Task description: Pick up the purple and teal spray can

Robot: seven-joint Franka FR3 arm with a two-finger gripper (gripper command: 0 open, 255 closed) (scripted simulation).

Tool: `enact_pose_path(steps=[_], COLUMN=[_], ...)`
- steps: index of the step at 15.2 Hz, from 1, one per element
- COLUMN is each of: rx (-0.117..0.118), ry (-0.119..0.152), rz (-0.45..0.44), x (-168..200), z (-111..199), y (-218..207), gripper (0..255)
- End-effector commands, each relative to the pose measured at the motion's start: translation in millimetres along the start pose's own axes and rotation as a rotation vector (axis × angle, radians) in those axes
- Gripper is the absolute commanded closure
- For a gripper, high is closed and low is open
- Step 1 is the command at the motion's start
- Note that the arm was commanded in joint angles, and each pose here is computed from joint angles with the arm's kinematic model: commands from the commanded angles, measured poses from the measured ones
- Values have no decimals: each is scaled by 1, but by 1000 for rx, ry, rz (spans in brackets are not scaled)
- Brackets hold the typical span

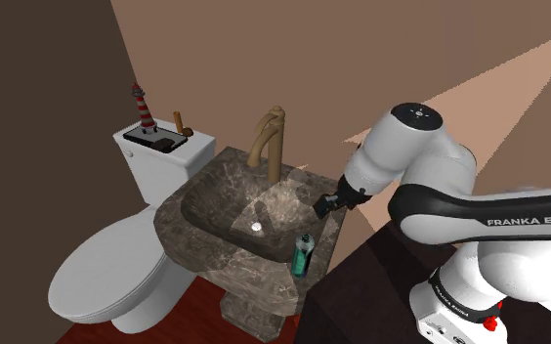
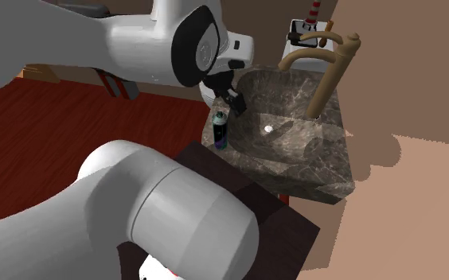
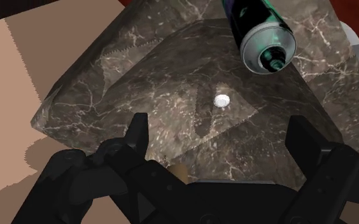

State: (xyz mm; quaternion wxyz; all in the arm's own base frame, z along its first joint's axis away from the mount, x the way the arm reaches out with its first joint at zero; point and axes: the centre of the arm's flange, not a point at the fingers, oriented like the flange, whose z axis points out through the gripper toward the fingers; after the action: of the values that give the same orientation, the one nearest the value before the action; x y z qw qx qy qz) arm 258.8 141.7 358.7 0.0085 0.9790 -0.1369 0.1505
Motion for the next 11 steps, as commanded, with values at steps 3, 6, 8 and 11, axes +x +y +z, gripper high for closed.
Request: enact_pose_path(steps=[3,6,8,11], rx=[21,27,27,27], ry=[57,73,72,72], rz=[54,69,69,69], x=[-33,-42,-45,-50], z=[76,102,112,128], y=[-46,-61,-60,-60], gripper=[0,0,0,0])
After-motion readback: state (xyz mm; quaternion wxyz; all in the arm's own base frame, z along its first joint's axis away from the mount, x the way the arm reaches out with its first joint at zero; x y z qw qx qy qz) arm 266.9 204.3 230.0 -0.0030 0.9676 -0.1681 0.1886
